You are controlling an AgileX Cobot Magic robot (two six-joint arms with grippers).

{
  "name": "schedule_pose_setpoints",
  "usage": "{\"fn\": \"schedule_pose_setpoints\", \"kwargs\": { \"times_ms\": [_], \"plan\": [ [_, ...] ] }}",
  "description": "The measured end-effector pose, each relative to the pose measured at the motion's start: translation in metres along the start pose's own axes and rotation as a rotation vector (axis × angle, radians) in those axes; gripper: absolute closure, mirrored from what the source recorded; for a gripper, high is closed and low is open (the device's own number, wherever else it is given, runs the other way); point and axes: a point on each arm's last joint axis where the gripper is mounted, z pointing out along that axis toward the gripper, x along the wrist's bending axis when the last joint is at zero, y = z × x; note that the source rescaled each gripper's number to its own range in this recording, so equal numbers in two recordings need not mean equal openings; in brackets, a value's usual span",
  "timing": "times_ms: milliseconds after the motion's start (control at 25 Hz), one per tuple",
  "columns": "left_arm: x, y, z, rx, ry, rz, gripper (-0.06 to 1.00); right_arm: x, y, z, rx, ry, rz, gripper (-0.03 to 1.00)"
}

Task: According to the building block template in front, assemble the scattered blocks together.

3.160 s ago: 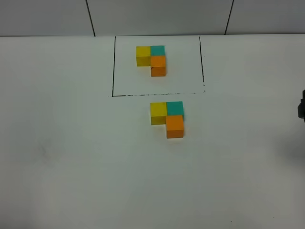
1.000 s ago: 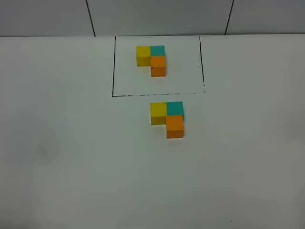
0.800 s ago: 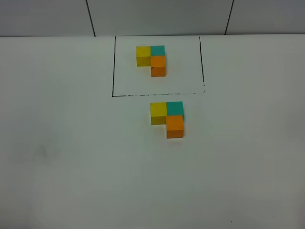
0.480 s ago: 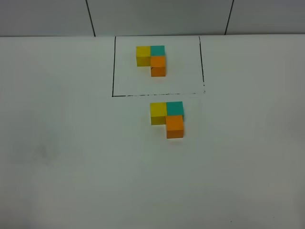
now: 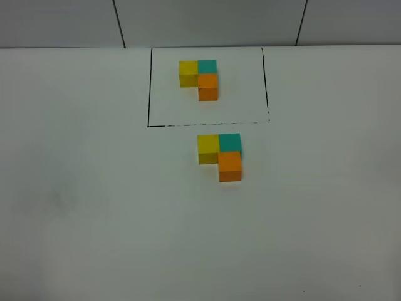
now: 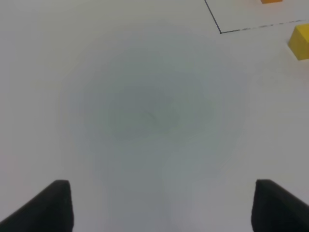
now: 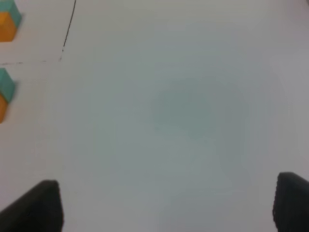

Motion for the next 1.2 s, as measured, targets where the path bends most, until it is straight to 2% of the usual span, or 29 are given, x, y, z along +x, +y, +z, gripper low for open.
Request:
{"fn": "schedule_pose_setpoints", "kwargs": {
  "times_ms": [1200],
  "plan": [
    [0.0000,0.0000,0.0000,0.000,0.000,0.001,0.19,0.0018,0.0000,0.0000,0.000,0.020,-0.017,0.24]
  ]
}}
